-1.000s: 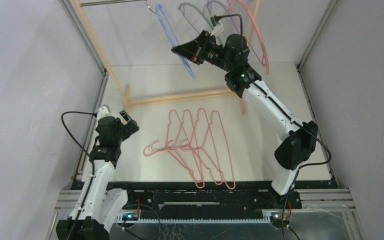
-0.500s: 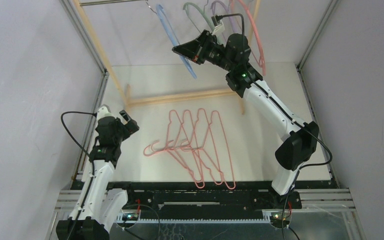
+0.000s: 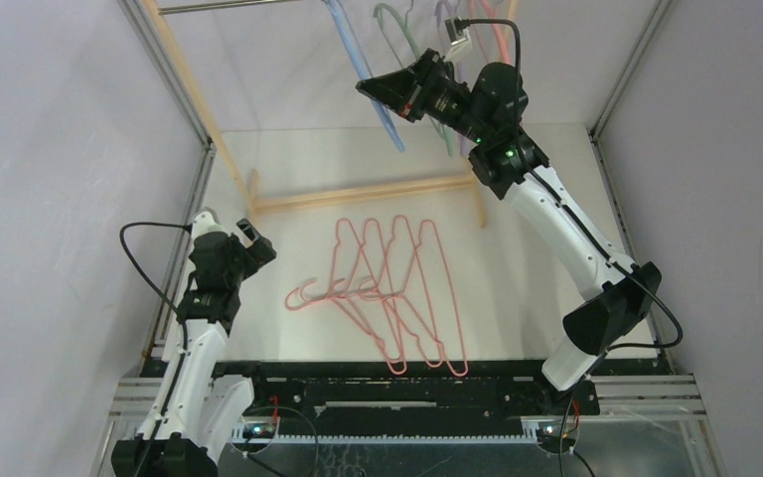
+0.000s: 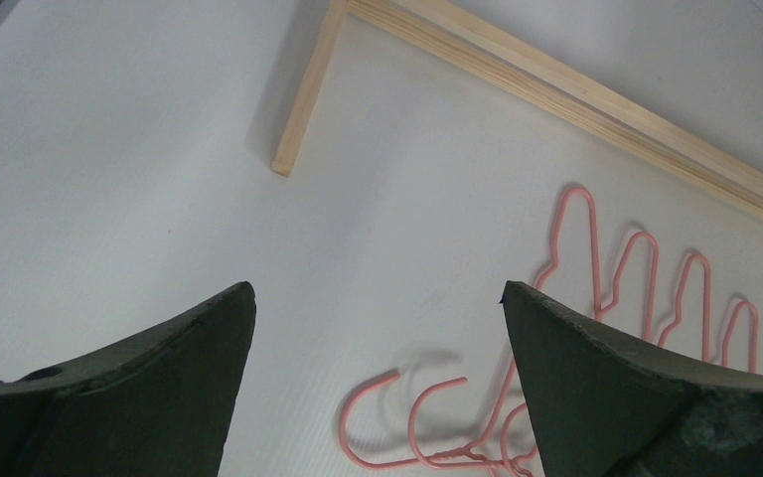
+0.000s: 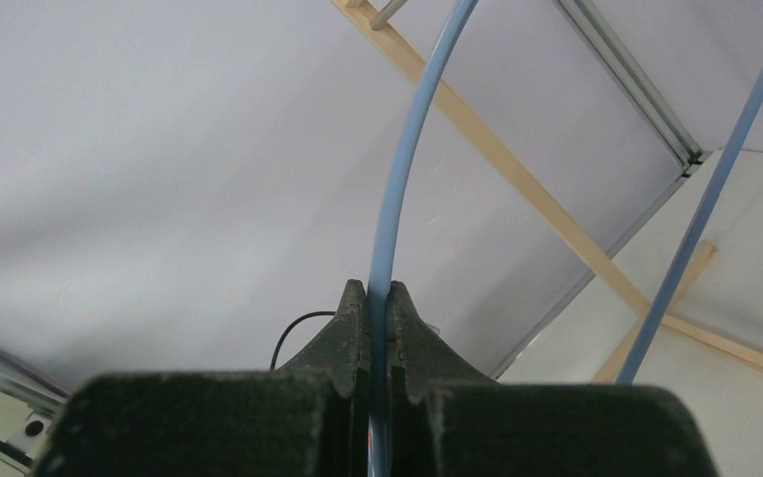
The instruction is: Organize the hangers
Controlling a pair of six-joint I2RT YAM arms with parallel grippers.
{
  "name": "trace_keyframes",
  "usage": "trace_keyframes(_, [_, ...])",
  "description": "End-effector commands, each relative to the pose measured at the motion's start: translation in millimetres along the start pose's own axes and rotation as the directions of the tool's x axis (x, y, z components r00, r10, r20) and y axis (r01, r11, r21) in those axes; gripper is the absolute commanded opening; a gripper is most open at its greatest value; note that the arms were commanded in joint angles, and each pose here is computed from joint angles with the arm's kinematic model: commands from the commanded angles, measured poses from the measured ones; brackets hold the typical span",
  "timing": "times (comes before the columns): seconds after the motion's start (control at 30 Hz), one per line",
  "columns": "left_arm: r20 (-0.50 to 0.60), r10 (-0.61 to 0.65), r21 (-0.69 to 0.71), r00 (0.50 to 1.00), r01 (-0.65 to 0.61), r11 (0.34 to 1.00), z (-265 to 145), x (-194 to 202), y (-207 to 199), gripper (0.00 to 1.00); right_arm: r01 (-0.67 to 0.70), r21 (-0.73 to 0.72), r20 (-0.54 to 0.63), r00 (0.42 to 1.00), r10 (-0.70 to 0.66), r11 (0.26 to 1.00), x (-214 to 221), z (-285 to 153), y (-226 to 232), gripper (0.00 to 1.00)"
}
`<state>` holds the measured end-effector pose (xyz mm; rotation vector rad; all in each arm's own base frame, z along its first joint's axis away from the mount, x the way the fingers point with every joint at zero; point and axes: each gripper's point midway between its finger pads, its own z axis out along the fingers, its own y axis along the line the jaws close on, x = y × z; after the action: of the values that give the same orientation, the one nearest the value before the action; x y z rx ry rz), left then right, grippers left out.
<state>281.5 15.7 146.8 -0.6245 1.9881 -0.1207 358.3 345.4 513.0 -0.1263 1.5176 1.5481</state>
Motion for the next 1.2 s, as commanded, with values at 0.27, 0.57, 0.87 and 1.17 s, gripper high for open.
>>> trace_keyframes(0.27, [0.044, -0.007, 0.01, 0.999, 0.007, 1.0, -4.2, -7.7, 0.5, 0.99, 0.066, -0.013, 0.131, 0.989, -0.064, 0.998, -32.7, -6.4, 9.2, 0.0])
trace_keyframes(0.57, [0.043, -0.01, 0.012, 0.999, 0.009, 1.0, -4.5, -7.4, 0.2, 0.99, 0.024, 0.033, 0.136, 0.99, -0.028, 0.999, -27.8, -8.0, -10.2, 0.0])
trace_keyframes(0.87, [0.042, -0.012, 0.008, 0.999, 0.012, 1.0, -4.2, -5.8, 1.5, 0.99, 0.089, -0.032, 0.112, 0.99, -0.085, 0.996, -19.1, -7.3, 4.4, 0.0])
trace_keyframes(1.17, [0.043, -0.011, 0.008, 0.999, 0.011, 1.0, -2.8, -7.1, 0.9, 0.99, 0.157, -0.118, 0.086, 0.985, -0.147, 0.981, -29.0, 2.7, 26.4, 0.0])
